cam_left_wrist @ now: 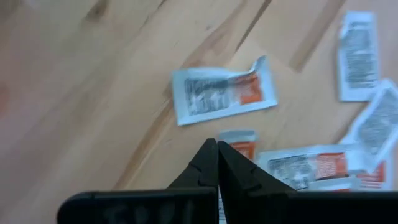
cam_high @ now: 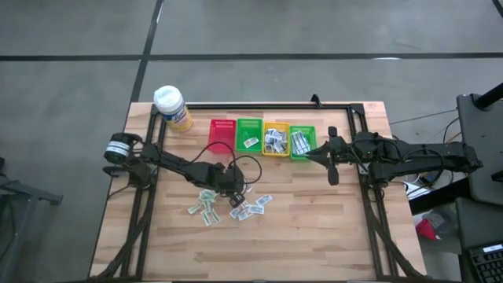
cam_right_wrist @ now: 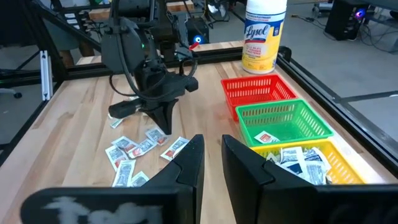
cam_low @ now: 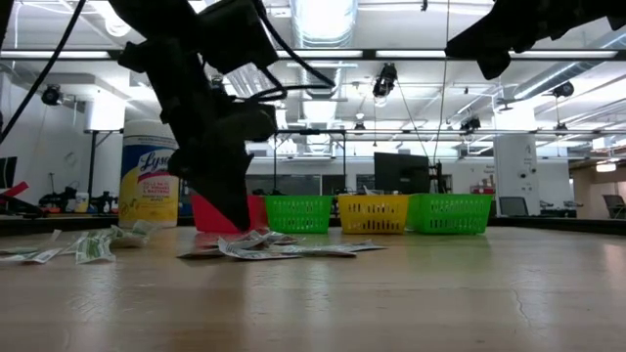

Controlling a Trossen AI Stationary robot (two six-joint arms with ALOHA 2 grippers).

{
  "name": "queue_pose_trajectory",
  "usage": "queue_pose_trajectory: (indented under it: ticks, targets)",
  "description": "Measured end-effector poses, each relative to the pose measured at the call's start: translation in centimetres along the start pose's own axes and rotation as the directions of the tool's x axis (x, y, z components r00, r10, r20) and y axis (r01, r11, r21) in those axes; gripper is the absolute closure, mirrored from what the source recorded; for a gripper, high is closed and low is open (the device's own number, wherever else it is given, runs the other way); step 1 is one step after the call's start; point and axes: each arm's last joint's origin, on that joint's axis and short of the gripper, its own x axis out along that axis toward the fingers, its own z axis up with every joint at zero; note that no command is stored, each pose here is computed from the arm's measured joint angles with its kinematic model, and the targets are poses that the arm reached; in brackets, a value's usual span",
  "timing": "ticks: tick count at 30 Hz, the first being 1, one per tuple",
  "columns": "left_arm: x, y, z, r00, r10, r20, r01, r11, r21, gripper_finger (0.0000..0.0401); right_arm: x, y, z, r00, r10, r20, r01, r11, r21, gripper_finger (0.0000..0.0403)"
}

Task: Pick & Place First Aid Supplies
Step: Put the orange ointment pack into the left green bin

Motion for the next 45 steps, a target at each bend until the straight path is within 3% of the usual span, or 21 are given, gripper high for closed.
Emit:
queue_pose_trajectory:
  ticks: [6,21,45]
  targets:
    - [-1.4,-0.4,0.8,0.997,-0.055,0.059,0.053,0.998,0.045,0.0382,0.0,0.0,0.0,1.000,-0.001,-0.001,0.001,1.000,0.000,0.0351]
    - [-1.0,-0.4,0.7,0.997,-0.056,0.060,0.057,0.998,-0.019,0.0252,0.0,0.0,-0.1,1.000,-0.002,-0.004,0.002,1.000,-0.009,0.0351]
    - [3.3,0.0,-1.4,0.996,0.073,-0.054,-0.071,0.997,0.036,0.0248,0.0,0.0,0.0,1.000,-0.006,-0.003,0.006,1.000,-0.008,0.0351]
